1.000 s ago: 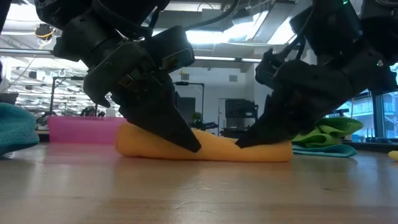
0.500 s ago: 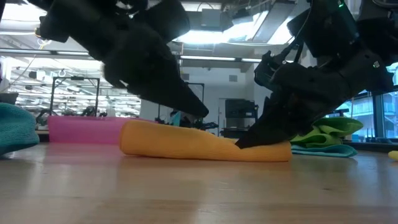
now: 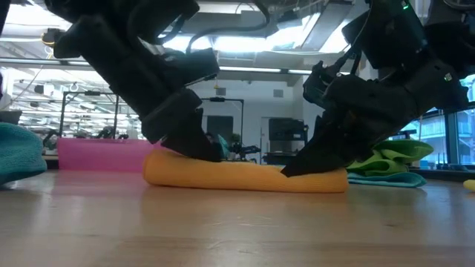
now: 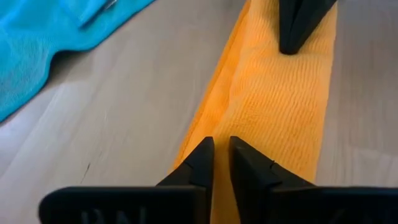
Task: Roll microfiber towels into tight, uniform cylinder then place into a basket
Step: Roll the orange microfiber towel
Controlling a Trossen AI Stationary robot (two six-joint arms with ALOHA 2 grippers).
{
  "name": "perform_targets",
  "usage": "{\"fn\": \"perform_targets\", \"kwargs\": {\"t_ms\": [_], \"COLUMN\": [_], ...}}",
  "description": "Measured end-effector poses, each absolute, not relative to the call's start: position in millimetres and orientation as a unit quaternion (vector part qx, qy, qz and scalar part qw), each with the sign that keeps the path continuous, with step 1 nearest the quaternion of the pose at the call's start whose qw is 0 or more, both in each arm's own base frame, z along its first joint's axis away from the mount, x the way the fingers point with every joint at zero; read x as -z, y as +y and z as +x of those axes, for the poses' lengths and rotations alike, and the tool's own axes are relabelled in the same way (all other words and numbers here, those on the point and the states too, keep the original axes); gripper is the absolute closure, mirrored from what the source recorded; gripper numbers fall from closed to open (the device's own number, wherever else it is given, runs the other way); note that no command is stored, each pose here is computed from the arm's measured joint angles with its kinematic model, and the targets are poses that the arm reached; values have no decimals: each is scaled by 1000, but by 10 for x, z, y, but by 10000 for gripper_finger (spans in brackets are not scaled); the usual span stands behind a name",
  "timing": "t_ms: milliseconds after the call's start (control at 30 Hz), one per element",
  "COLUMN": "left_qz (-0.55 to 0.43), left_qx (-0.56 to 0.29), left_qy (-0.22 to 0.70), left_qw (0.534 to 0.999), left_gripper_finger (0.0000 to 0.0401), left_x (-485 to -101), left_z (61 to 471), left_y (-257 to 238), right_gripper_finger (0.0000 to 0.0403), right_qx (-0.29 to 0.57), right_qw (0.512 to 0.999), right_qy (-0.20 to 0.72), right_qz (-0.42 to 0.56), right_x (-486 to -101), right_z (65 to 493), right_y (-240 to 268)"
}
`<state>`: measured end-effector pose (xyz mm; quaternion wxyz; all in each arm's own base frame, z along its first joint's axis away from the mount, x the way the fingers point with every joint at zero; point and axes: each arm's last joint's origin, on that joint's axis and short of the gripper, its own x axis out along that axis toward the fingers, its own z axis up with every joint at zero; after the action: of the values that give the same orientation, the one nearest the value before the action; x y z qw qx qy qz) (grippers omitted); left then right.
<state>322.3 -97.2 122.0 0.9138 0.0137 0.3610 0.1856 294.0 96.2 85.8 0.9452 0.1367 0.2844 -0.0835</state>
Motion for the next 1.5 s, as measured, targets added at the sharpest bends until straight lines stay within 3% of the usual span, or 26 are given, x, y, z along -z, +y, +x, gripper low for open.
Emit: {"fn": "perform_targets", "kwargs": {"t_ms": [300, 500, 1033, 1200, 1500], "left_qz": [7, 4, -2, 22, 43], "left_qx": [-179, -168, -157, -142, -102], "left_qy": [377, 385, 389, 390, 348], "left_qw": [909, 907, 908, 910, 931], "left_gripper_finger": [391, 400, 399, 375, 298], "left_x": [-1175, -1153, -1151, -1203, -1589], "left_z": [3210, 3209, 3211, 3199, 3115], "left_y": [-973, -979, -986, -992, -1099], "right_gripper_finger": [394, 394, 394, 394, 394], "right_qx": [69, 37, 136, 141, 138], "right_qw": [948, 961, 938, 936, 936], "right_qy": [282, 244, 296, 298, 300], "right_qz": [133, 126, 122, 121, 124], "right_x": [-870, -1074, -912, -885, -881], "right_z": [2942, 2959, 2889, 2894, 2895], "right_y": [968, 999, 894, 888, 880]}}
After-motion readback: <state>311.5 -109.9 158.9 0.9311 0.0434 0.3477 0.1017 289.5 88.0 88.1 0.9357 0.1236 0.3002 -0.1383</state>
